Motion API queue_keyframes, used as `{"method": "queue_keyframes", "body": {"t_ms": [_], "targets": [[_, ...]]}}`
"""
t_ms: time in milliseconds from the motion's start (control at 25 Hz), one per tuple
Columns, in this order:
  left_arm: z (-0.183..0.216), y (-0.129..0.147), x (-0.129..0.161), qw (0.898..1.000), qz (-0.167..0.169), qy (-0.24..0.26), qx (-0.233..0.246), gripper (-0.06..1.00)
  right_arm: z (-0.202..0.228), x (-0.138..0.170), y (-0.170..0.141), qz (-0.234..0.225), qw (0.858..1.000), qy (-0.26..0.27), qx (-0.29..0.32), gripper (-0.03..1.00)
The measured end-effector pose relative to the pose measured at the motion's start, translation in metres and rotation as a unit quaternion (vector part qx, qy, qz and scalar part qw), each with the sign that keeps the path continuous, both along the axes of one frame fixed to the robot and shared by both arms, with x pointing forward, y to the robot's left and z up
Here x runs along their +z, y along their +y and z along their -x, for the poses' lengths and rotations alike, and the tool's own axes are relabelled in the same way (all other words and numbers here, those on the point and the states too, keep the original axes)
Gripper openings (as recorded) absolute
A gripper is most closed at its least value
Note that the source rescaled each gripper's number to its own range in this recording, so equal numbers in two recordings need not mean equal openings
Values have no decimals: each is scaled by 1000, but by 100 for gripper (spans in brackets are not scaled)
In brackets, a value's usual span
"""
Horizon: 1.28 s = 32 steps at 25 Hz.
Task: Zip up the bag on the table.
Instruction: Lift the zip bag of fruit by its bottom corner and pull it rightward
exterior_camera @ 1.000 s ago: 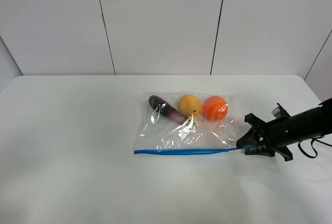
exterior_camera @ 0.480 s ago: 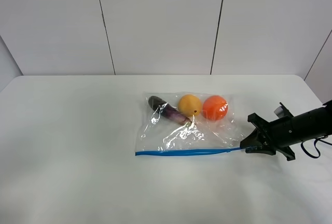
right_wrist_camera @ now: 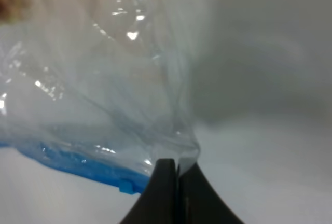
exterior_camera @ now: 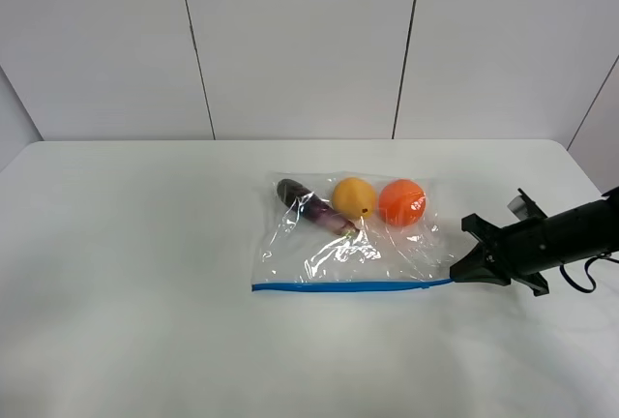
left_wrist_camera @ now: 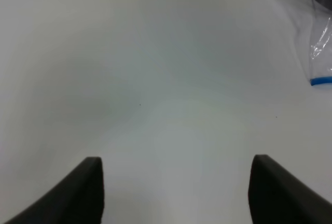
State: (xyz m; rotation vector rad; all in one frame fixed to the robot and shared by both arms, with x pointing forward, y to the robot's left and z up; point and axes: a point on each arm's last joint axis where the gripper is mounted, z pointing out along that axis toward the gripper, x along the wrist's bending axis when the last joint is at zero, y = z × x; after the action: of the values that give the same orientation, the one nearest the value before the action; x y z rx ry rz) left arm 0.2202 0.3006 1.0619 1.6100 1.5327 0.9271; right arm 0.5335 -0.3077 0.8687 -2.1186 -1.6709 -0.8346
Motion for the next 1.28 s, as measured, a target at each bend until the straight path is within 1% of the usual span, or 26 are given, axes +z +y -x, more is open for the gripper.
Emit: {"method": "queue_keyframes", "body": {"t_ms": [160,280,400,600,840,1280], "targets": [[0,0,0,1000,0,0,0,95,0,4,5,-36,999,-9,11,0],[0,0,0,1000,0,0,0,95,-1,10,11,-78,997,-20,17,0],[0,0,0,1000,0,0,0,95,-1,15,15,-110,993,-30,24,0],[0,0,0,1000,0,0,0,95,-1,20,19,-144,988,-43,34,0],[0,0,0,1000,0,0,0,95,-4,31,25,-206,975,-76,33,0],[0,0,0,1000,0,0,0,95,-6,38,27,-238,966,-96,35,0]]}}
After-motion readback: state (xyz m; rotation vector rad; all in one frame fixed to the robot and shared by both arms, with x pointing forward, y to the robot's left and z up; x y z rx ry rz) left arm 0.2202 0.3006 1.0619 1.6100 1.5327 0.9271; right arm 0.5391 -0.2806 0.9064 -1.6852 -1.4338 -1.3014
